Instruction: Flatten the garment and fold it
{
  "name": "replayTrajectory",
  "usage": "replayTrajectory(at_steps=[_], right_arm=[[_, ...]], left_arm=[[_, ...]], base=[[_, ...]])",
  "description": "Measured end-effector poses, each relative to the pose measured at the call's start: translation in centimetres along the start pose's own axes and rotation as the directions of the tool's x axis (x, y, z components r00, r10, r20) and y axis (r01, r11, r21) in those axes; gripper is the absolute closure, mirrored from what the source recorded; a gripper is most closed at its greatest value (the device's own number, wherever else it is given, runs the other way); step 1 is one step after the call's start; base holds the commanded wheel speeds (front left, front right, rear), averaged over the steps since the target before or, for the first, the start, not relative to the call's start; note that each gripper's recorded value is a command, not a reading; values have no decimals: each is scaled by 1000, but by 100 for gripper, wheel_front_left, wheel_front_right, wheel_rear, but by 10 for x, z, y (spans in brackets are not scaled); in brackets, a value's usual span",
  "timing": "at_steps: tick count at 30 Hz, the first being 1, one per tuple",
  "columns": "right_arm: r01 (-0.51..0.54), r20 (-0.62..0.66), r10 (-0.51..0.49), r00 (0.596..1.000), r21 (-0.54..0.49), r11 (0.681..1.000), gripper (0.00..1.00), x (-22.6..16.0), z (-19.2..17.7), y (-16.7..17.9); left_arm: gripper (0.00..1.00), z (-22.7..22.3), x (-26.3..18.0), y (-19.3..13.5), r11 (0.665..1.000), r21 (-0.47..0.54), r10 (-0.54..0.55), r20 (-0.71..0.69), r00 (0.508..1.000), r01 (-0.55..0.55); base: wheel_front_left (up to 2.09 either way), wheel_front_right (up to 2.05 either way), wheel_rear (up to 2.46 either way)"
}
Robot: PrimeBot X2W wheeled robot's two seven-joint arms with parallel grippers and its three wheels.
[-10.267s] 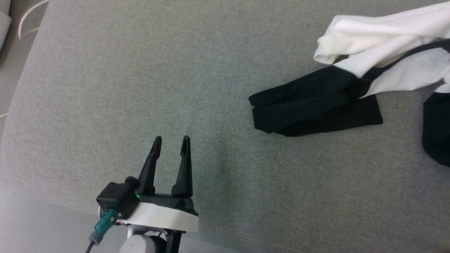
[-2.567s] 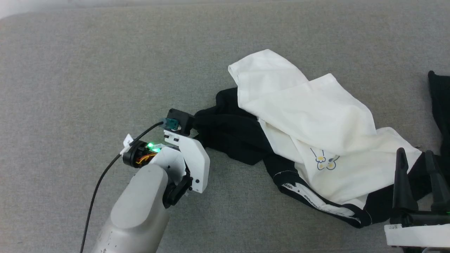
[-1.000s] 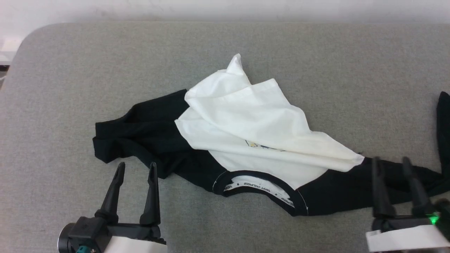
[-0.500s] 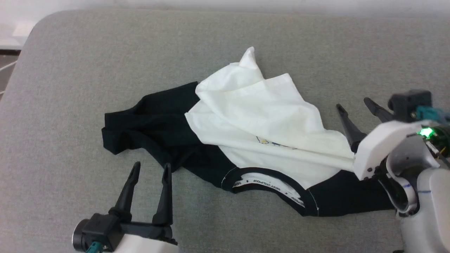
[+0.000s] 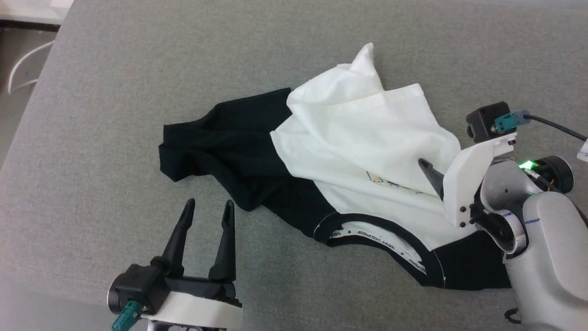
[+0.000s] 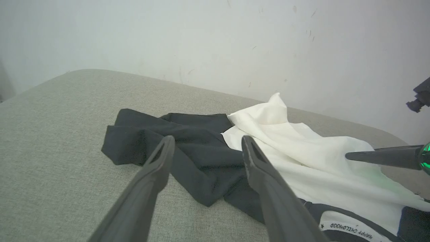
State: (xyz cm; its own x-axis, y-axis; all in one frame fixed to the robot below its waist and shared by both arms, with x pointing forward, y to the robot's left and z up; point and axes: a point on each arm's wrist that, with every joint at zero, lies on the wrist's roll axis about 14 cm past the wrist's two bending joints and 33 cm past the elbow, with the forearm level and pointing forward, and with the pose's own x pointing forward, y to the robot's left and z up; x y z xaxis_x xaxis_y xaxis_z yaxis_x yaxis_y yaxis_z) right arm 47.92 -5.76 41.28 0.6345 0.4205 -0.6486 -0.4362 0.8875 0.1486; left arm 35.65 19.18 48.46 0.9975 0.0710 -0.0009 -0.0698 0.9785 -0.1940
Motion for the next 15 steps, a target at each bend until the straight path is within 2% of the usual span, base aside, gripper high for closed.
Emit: replayTrajectory(at_steps=[2,3,4,5,11,15], right_arm=[[-1,-38,1,999,-4,1000,0,6,-8,0],[-4,-46,4,999,4,1000,29,9,-10,1],[-7,-49,7,999,1,1000,67,11,-10,2],[-11,-37,10,999,-3,1000,100,13,-7,3],[-6,76,8,997,-29,1000,100,10,32,2],[68,177,-58,982,-51,996,100,-9,72,-25]], left_arm=[[0,0,2,2,1000,-2,8,0,1000,-8],[0,-1,2,2,1000,-1,10,-1,1000,-10],[0,-1,2,3,1000,-1,13,-3,1000,-13],[0,-2,3,4,1000,-3,17,-6,1000,-17],[0,-4,5,6,1000,-2,22,-10,1000,-22],[0,-3,6,1,1000,-8,5,-5,1000,-5]], base=[[0,0,0],[0,0,0],[0,0,0],[0,0,0],[0,0,0],[0,0,0]])
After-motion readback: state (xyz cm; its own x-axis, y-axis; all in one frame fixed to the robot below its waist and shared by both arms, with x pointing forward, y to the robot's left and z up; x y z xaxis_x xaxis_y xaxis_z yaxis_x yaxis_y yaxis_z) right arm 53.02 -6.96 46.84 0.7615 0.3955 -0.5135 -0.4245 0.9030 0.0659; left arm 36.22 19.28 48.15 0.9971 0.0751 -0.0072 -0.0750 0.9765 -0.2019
